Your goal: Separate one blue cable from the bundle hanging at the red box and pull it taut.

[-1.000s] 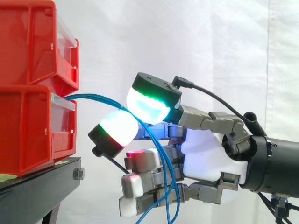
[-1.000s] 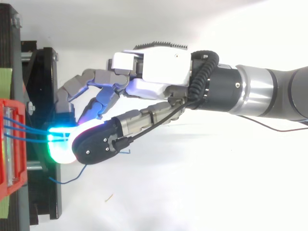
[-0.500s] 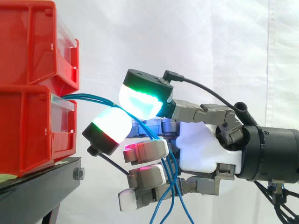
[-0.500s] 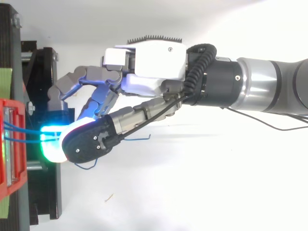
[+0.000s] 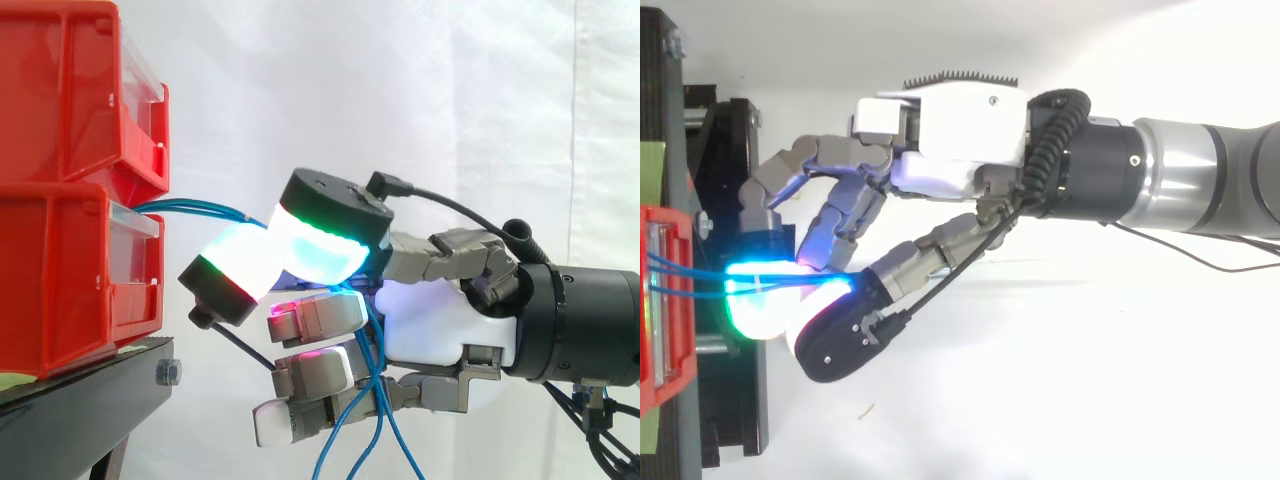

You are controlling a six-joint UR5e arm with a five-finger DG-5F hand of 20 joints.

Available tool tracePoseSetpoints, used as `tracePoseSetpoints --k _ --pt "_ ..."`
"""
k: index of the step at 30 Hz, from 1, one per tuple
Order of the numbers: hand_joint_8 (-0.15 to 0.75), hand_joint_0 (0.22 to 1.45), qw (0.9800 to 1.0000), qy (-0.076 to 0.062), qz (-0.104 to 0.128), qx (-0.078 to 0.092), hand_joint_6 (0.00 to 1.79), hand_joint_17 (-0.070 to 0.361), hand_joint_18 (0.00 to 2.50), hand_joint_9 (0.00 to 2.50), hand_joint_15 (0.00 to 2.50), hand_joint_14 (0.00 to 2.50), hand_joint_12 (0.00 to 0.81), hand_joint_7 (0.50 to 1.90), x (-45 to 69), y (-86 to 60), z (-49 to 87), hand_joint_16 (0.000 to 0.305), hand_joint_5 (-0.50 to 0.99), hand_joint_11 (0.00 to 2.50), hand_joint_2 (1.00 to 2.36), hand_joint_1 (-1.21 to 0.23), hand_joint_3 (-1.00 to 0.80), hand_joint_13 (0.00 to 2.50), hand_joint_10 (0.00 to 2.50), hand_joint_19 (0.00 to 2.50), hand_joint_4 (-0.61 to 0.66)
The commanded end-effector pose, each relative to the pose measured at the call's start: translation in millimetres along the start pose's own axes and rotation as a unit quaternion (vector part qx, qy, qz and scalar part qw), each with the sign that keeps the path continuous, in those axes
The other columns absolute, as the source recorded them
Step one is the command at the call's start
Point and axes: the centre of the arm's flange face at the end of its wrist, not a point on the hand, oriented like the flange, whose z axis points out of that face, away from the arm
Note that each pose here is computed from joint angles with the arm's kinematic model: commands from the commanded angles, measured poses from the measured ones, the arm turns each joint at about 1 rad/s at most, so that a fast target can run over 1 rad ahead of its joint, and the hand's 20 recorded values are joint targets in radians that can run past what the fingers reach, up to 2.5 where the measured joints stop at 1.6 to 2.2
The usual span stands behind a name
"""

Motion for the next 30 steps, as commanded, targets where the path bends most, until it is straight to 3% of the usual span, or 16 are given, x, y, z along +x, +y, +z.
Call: tracePoseSetpoints --k 1,8,12,15,20,26,30 --pt "0.24 0.73 1.0 -0.001 0.001 0.003 0.88 0.091 0.73 0.99 1.31 0.02 0.361 0.89 -0.3 -0.1 -0.6 0.041 -0.21 1.73 1.01 -0.9 -0.43 1.04 0.22 0.56 0.02" --pt "0.236 0.72 0.9997 0.001 -0.007 0.025 0.89 0.091 0.74 1.0 1.3 0.02 0.357 0.93 -0.2 7.8 -6.7 0.04 -0.21 1.73 1.0 -0.88 -0.5 1.06 0.22 0.56 0.07" --pt "0.254 0.59 0.9988 0.009 -0.019 0.045 0.88 0.092 0.74 1.03 1.32 0.02 0.361 0.92 -0.9 14.7 -12.4 0.041 -0.2 1.73 1.0 -0.74 -0.5 1.08 0.21 0.61 0.09" --pt "0.248 0.58 0.998 0.012 -0.027 0.056 0.88 0.093 0.76 1.05 1.31 0.02 0.359 0.92 -2.6 17.0 -15.6 0.041 -0.2 1.73 1.0 -0.65 -0.5 1.1 0.22 0.61 0.11" --pt "0.243 0.61 0.9979 0.01 -0.031 0.056 0.88 0.093 0.77 1.07 1.29 0.02 0.35 0.94 -5.9 26.8 -17.1 0.041 -0.2 1.75 1.0 -0.54 -0.5 1.1 0.19 0.62 0.11" --pt "0.249 0.62 0.9981 0.007 -0.032 0.052 0.89 0.094 0.76 1.02 1.29 0.02 0.36 0.97 -8.4 29.2 -16.4 0.042 -0.2 1.73 1.01 -0.63 -0.39 1.08 0.23 0.63 0.12" --pt "0.252 0.58 0.9982 0.006 -0.03 0.052 0.87 0.098 0.75 0.98 1.28 0.02 0.365 0.95 -9.9 28.6 -16.9 0.043 -0.21 1.72 1.0 -0.66 -0.48 1.06 0.25 0.63 0.13"
